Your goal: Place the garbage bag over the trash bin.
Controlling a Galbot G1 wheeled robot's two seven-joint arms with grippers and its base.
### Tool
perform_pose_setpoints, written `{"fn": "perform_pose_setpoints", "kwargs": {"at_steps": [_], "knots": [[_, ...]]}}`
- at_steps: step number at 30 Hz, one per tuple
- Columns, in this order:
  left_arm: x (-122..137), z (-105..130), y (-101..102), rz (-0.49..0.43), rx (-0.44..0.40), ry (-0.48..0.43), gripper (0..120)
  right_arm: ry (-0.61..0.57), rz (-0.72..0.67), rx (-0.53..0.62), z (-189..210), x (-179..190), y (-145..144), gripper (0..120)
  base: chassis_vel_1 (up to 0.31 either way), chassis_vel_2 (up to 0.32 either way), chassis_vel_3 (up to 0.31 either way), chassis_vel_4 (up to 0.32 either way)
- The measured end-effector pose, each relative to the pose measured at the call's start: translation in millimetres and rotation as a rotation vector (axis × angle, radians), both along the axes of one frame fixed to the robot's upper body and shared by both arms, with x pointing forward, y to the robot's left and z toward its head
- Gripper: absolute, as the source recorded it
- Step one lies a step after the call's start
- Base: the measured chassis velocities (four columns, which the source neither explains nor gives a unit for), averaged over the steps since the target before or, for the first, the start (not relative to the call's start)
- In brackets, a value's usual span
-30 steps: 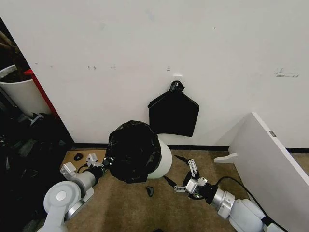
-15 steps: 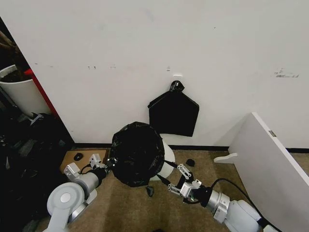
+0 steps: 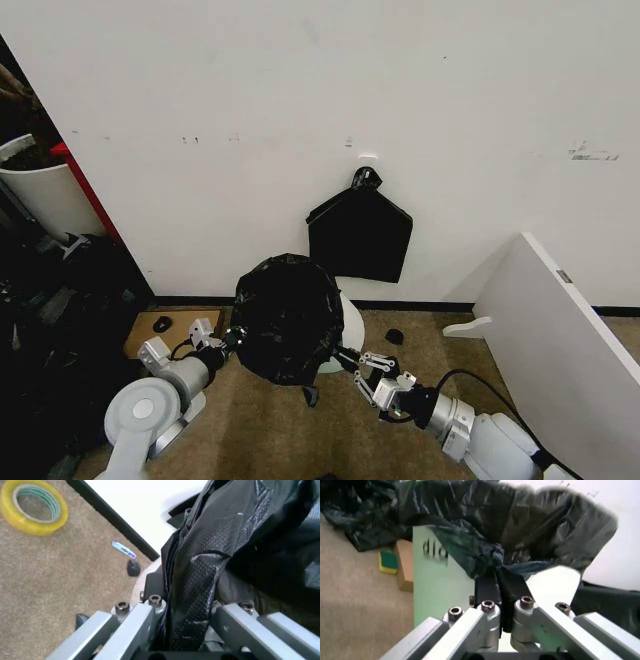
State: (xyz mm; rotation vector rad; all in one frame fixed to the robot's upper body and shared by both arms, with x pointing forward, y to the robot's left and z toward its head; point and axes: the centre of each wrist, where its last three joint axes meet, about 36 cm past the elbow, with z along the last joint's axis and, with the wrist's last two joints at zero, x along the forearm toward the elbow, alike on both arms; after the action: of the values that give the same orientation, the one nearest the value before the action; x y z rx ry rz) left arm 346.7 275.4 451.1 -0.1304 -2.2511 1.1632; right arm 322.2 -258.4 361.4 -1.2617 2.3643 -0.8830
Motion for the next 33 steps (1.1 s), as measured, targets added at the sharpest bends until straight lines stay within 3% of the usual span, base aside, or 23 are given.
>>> {"fn": "perform_pose_setpoints", "kwargs": {"at_steps": [15, 18, 19, 27, 33], "knots": [[-5.7, 12.3, -3.7, -0.051, -0.005, -0.014, 0, -0.065, -0.045, -0.014, -12.4, 3.3, -9.4, 0, 0.0, 0.0, 0.0, 0.0], [-4.9, 12.5, -3.9, -0.05, -0.005, -0.017, 0, -0.07, -0.026, 0.008, -10.6, 2.6, -10.3, 7, 0.0, 0.0, 0.0, 0.0], [-4.0, 11.8, -4.3, -0.048, -0.004, -0.017, 0, -0.065, -0.002, 0.018, -9.5, 2.8, -12.3, 14, 0.0, 0.0, 0.0, 0.0], [0.0, 9.1, -5.5, -0.036, 0.004, -0.021, 0, 0.02, 0.251, 0.023, -1.1, 25.5, -48.1, 43, 0.0, 0.0, 0.0, 0.0], [1.4, 6.9, -4.8, -0.035, 0.008, -0.021, 0, 0.055, 0.28, 0.056, 5.5, 36.7, -69.7, 64, 0.0, 0.0, 0.0, 0.0]]}}
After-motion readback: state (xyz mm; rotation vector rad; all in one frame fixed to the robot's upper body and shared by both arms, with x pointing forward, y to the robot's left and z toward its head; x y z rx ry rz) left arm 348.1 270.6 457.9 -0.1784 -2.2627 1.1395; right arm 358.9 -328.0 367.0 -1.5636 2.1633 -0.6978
